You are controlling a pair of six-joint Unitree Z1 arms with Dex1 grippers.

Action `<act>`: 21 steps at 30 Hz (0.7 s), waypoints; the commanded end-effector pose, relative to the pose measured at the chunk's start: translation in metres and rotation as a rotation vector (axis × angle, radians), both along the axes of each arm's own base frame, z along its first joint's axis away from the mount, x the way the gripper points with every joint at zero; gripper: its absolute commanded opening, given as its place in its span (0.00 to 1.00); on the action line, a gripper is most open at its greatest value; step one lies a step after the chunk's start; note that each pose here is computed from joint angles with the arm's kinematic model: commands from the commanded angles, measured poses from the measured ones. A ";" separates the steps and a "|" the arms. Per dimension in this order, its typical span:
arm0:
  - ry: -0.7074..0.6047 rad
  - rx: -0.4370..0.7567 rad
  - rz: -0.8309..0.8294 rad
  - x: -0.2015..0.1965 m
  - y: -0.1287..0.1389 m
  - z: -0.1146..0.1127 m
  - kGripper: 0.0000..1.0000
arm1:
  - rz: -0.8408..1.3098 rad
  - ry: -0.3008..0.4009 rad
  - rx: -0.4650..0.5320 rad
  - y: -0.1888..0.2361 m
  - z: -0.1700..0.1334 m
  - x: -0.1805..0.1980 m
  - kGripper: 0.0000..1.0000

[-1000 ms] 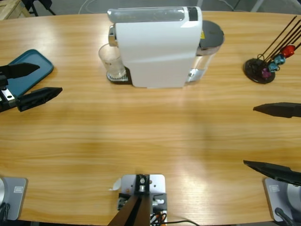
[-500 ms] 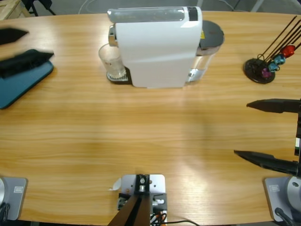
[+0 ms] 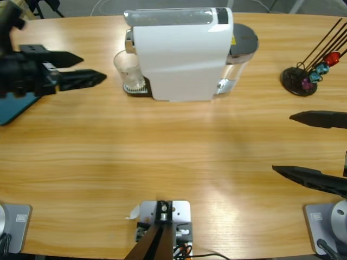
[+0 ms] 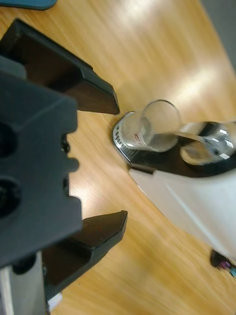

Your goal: Pour coffee

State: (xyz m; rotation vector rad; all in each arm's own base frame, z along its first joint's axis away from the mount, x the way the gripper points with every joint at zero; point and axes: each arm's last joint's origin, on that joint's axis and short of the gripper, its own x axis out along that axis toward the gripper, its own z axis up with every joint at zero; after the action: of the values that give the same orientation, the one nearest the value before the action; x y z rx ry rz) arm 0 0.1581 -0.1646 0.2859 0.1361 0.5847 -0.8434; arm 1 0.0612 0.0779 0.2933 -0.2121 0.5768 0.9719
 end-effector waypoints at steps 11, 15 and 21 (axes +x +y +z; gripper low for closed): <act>0.032 0.065 0.022 0.064 -0.033 -0.075 0.86 | -0.023 0.047 -0.061 0.007 -0.007 0.008 1.00; 0.039 0.043 0.007 0.072 -0.034 -0.080 0.86 | -0.028 0.044 -0.063 0.007 -0.006 0.008 1.00; 0.057 0.028 -0.031 0.076 -0.040 -0.090 0.86 | -0.029 0.043 -0.064 0.007 -0.006 0.008 1.00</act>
State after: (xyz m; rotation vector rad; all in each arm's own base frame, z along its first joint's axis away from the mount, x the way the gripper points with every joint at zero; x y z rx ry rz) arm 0 0.2303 -0.2018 0.2235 0.1346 0.5830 -0.8365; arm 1 0.0665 0.0822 0.2888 -0.2302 0.6183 0.9503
